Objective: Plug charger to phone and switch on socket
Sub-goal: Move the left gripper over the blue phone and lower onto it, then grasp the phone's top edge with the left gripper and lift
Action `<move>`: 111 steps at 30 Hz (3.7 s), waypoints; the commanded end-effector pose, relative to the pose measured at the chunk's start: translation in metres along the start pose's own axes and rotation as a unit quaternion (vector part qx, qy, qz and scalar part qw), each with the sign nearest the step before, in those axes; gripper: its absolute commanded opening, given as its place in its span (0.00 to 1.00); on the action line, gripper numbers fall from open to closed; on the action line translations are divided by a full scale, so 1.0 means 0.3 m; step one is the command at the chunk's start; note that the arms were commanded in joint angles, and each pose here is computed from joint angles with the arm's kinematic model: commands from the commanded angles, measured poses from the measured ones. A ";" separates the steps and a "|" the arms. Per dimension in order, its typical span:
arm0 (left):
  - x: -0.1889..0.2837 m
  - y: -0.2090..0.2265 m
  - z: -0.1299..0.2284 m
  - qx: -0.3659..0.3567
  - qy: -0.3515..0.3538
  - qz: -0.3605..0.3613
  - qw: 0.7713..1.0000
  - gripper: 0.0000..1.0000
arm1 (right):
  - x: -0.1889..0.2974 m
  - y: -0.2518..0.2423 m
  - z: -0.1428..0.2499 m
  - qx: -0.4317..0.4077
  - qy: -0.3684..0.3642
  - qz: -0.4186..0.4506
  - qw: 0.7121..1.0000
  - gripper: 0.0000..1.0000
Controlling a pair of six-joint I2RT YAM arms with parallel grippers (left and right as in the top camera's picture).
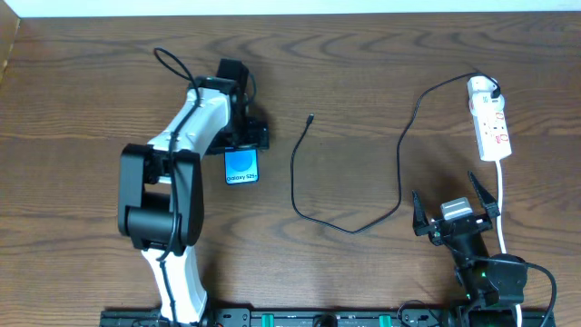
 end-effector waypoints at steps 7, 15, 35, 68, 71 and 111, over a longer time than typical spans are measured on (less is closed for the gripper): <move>-0.063 0.024 -0.007 -0.008 0.002 -0.061 0.998 0.98 | -0.001 0.008 0.002 -0.006 0.001 -0.005 1.000 0.99; -0.068 0.021 -0.022 -0.008 -0.008 -0.059 0.998 0.98 | -0.001 0.008 0.002 -0.006 0.001 -0.005 1.000 0.99; -0.125 -0.002 -0.002 -0.087 0.028 -0.001 0.996 0.98 | -0.001 0.008 0.002 -0.006 0.001 -0.005 1.000 0.99; -0.087 -0.007 -0.013 -0.038 0.014 0.001 0.999 0.76 | -0.001 0.008 0.002 -0.006 0.001 -0.005 1.000 0.99; -0.059 -0.010 -0.020 -0.032 0.003 0.004 0.999 0.76 | -0.001 0.008 0.002 -0.006 0.001 -0.005 1.000 0.99; -0.042 -0.022 -0.027 0.021 -0.004 0.016 1.000 0.76 | -0.001 0.008 0.002 -0.006 0.001 -0.005 1.000 0.99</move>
Point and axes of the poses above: each gripper's point midway between its finger pads, its own x axis back along the fingers, its own y axis along the line the jaws close on, z = x × y, the point moved 3 cm from there along x, back along the fingers, and after that the axes turned 1 degree about x, right-handed, at the moved point
